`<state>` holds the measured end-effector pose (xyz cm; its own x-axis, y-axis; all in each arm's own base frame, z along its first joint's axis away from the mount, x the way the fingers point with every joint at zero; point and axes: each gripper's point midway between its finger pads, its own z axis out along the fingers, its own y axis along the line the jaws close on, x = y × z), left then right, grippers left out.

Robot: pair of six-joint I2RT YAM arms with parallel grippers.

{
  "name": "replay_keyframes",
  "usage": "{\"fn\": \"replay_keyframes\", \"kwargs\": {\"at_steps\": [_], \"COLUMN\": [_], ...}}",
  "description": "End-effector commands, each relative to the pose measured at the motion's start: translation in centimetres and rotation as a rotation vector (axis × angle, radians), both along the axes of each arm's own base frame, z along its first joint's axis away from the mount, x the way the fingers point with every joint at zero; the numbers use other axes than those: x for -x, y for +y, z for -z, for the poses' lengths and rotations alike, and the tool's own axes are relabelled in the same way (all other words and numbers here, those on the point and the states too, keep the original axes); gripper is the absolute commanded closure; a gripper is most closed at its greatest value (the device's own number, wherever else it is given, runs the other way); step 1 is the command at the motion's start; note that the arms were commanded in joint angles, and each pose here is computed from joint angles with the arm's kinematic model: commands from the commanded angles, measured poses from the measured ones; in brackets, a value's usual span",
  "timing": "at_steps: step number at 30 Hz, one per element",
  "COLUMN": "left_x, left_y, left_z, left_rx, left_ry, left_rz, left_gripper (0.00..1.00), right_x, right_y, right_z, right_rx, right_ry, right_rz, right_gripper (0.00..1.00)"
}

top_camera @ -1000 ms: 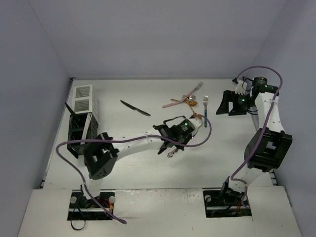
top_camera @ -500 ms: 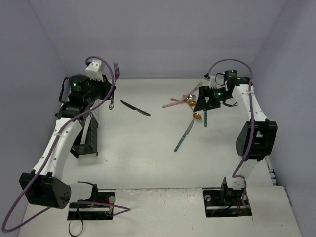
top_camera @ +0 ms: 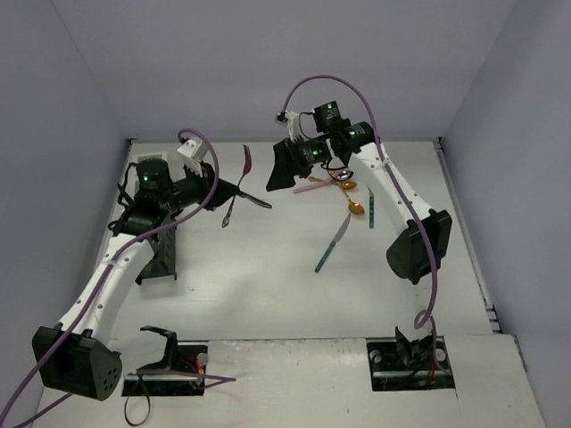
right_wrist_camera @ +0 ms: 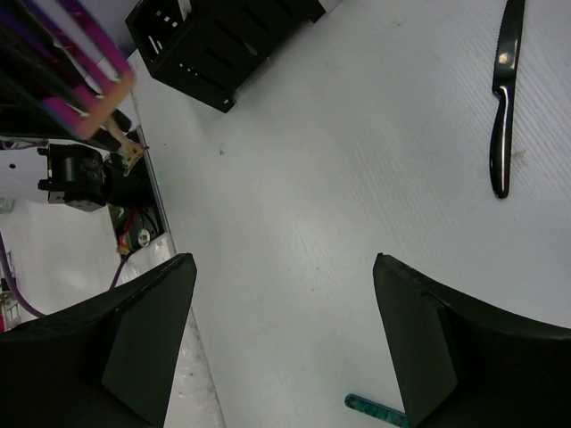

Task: Sort the eating utensils into containers

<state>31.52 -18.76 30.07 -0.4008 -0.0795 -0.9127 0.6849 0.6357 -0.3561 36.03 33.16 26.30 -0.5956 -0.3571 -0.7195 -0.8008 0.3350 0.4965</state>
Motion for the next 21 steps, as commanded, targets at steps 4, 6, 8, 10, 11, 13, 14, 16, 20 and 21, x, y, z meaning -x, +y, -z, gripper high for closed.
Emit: {"fn": "replay_keyframes", "kwargs": {"at_steps": [4,6,8,10,11,13,14,16,20,21], "left_x": [-3.2,-5.2,-8.6,-10.7,-11.9,-13.9,-15.1,-16.4,-19.1,-19.5], "left_y": [6.1,8.4,13.1,16.0,17.2,19.0,20.0,21.4,24.1,24.8], "left_z": [-8.5,-9.6,-11.8,-13.0,-13.6,-14.0,-14.0,-14.7,-14.6,-14.3], "left_rx": [-0.081,-0.095,-0.097,-0.081,-0.079,-0.079,-0.079,-0.084,-0.11,-0.122], "left_ry": [-0.42,-0.468,-0.521,-0.538,-0.554,-0.58,-0.595,-0.631,-0.695,-0.704], "left_rz": [-0.245,-0.323,-0.437,-0.502,-0.527,-0.564,-0.584,-0.627,-0.692,-0.713], "left_gripper": [1.0,1.0,1.0,1.0,1.0,1.0,1.0,1.0,1.0,1.0], "right_x": [0.2,0.2,0.4,0.3,0.2,0.2,0.2,0.0,-0.2,-0.4], "right_y": [-0.3,-0.7,-1.0,-1.4,-1.5,-1.6,-1.7,-1.8,-2.2,-2.4], "right_z": [-0.1,0.1,0.2,0.5,0.5,0.8,0.9,1.3,2.1,2.2], "right_rx": [-0.001,0.012,0.025,0.044,0.049,0.057,0.063,0.07,0.09,0.093], "right_ry": [-0.017,-0.03,-0.041,-0.049,-0.053,-0.054,-0.053,-0.051,-0.043,-0.041], "right_rz": [0.013,0.019,0.027,0.041,0.046,0.051,0.054,0.057,0.07,0.075], "right_gripper": [0.22,0.22,0.21,0.21,0.21,0.21,0.2,0.2,0.2,0.2]}}
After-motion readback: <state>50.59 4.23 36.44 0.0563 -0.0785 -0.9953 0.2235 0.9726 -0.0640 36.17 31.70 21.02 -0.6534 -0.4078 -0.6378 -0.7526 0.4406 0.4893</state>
